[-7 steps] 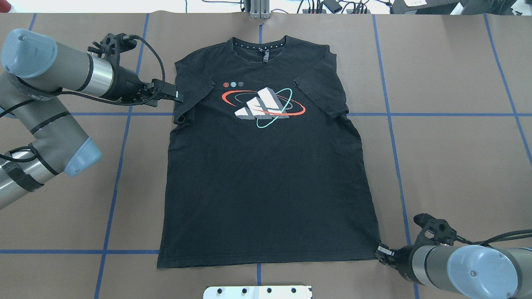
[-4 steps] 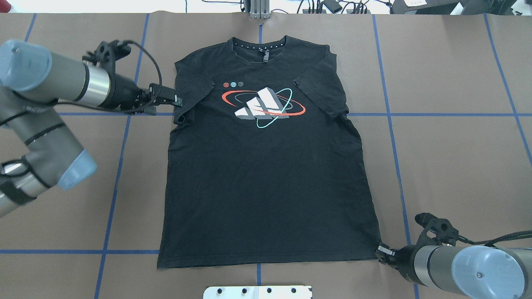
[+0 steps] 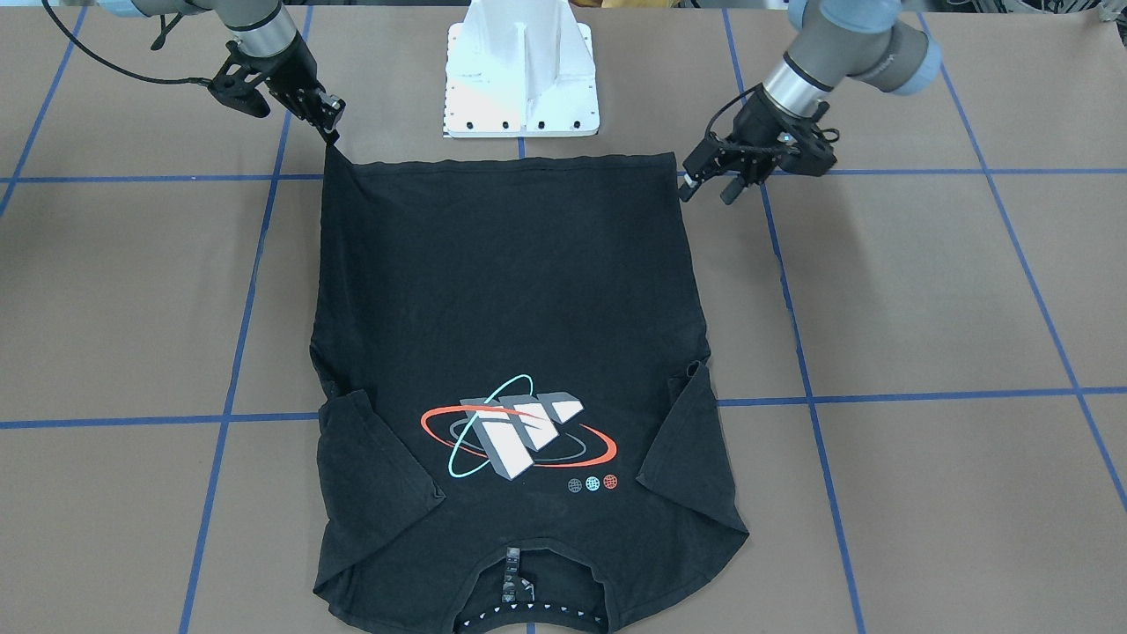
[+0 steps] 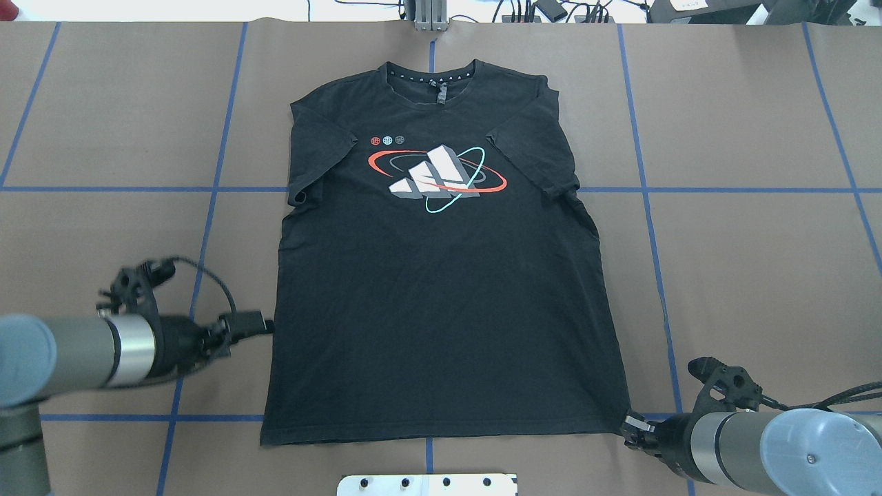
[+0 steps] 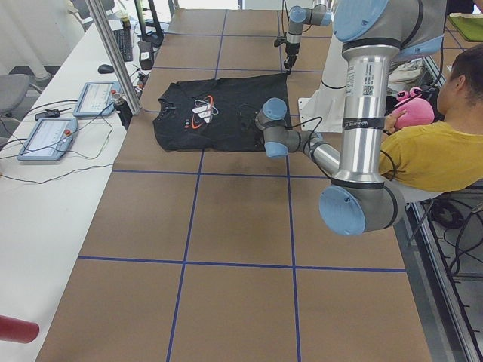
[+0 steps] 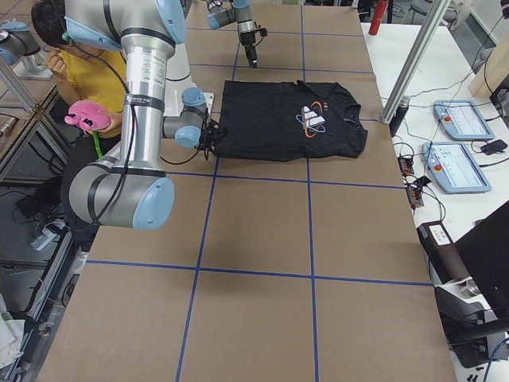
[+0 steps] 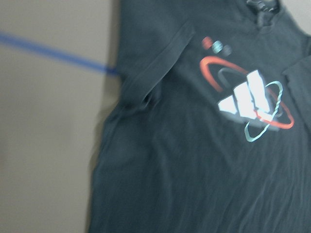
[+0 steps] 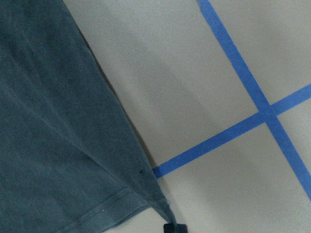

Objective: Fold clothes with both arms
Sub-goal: 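Move both grippers to the hem corners nearest the robot, then grasp both hem corners with the left and right grippers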

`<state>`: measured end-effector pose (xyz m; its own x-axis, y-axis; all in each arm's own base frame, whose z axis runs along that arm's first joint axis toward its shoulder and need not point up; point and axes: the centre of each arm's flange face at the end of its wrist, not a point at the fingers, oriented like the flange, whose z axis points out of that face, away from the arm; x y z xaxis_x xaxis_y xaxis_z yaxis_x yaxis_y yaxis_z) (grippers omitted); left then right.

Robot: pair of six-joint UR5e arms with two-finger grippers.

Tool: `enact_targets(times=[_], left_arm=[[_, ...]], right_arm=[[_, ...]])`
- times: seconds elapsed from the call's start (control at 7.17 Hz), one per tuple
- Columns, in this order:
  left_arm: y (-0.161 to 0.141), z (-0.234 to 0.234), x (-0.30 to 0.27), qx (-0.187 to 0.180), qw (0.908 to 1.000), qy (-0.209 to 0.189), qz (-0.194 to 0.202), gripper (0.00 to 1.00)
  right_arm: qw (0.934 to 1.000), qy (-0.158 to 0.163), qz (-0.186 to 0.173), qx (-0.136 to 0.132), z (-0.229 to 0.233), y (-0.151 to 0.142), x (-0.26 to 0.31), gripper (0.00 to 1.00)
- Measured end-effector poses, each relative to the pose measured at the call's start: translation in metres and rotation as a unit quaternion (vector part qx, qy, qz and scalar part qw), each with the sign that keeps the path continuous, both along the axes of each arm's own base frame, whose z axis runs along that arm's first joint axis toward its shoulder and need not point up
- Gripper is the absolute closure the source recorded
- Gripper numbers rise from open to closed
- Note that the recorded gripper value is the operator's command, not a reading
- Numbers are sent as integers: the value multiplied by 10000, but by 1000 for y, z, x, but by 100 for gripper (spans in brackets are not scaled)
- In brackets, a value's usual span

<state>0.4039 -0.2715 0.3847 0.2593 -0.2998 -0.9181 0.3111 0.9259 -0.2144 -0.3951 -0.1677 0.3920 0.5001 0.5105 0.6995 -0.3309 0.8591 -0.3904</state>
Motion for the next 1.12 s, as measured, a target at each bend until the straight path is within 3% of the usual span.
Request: enact_targets(times=[0.28, 0.56, 0.7, 0.84, 1.12], left_arm=[[50, -8, 27, -418, 9981, -413, 187, 2], [85, -18, 51, -533, 9938, -852, 465, 14], [94, -16, 57, -545, 9924, -962, 547, 19], [98, -12, 60, -552, 9914, -1032, 578, 31], [96, -10, 62, -561, 9911, -1071, 557, 33]], right_arm=[[10000, -35, -11, -10, -3, 0, 1, 100], [10000, -40, -12, -11, -4, 0, 1, 100], [10000, -36, -12, -11, -4, 0, 1, 100], [10000, -32, -10, -12, -4, 0, 1, 100], [10000, -19, -6, -13, -3, 0, 2, 100]])
